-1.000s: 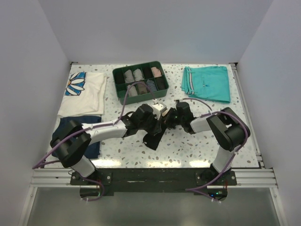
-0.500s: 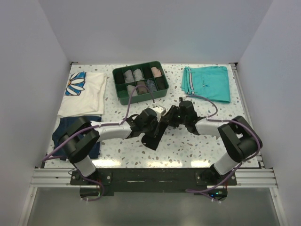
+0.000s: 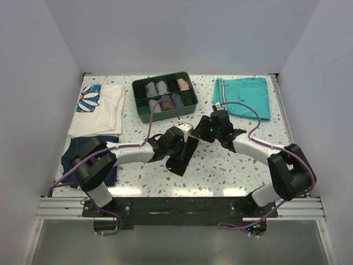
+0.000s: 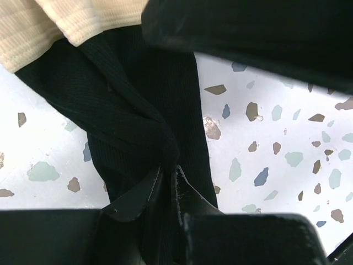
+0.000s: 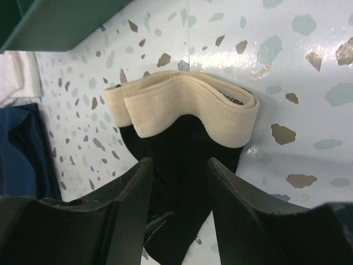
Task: Roll the underwear
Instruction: Fold the underwear at the center of the board.
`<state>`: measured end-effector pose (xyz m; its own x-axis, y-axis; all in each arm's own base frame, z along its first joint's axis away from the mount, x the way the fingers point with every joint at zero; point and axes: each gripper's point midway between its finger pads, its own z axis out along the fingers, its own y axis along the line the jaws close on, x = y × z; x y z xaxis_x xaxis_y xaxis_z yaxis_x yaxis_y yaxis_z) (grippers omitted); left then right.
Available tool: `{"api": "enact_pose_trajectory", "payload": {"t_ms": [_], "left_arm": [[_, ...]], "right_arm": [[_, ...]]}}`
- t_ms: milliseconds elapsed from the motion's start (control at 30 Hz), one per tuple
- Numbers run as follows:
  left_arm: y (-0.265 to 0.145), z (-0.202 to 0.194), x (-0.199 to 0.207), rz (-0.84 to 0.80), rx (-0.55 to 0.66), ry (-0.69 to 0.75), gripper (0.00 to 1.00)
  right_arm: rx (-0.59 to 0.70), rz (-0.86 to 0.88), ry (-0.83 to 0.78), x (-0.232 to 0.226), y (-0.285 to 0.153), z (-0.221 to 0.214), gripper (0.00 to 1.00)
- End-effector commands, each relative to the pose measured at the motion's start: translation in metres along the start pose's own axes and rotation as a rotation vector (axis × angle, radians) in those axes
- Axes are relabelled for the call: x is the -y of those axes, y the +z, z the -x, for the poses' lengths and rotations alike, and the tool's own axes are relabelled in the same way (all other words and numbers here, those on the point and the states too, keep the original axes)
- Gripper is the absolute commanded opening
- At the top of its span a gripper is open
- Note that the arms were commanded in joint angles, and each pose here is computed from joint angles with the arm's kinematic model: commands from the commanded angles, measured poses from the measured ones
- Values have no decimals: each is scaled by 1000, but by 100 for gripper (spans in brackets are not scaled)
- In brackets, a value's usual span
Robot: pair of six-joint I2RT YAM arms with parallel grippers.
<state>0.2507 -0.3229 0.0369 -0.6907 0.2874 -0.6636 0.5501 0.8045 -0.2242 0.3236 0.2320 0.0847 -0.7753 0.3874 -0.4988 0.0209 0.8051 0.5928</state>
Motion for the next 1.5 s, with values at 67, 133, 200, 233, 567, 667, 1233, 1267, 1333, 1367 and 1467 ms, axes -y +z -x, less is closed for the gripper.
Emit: {"api": "enact_pose_trajectory", "payload": {"t_ms": [67, 133, 200, 233, 567, 667, 1233, 1267, 1333, 1367, 1467], "left_arm": [[-1, 36, 21, -78, 109, -5, 13], [-2, 38, 27, -113, 116, 1, 13], [0, 37, 29, -129, 115, 5, 14], [0, 36, 30, -133, 110, 9, 14], [5, 30, 28, -129, 90, 10, 14], [6, 29, 29, -132, 82, 14, 14], [7, 30, 31, -144, 84, 22, 15], [7, 30, 31, -143, 82, 23, 15], [7, 30, 31, -142, 83, 22, 15], [8, 29, 30, -139, 80, 23, 15], [7, 28, 29, -136, 80, 22, 15]], "right_arm": [[-25, 88, 11, -16, 11, -3, 51], [-29, 129, 25, -22, 13, -6, 52], [-28, 170, 36, -27, 14, -7, 52], [-34, 181, 52, -29, 15, -8, 52], [-71, 238, 62, -36, 23, -16, 54], [-80, 239, 40, -34, 24, -19, 55], [-119, 127, -62, -19, 39, -31, 30], [-118, 115, -61, -16, 39, -32, 22], [-90, 102, -59, -15, 36, -27, 16], [-86, 93, -59, -12, 35, -28, 12], [-51, 63, -53, -6, 30, -23, 1]]}}
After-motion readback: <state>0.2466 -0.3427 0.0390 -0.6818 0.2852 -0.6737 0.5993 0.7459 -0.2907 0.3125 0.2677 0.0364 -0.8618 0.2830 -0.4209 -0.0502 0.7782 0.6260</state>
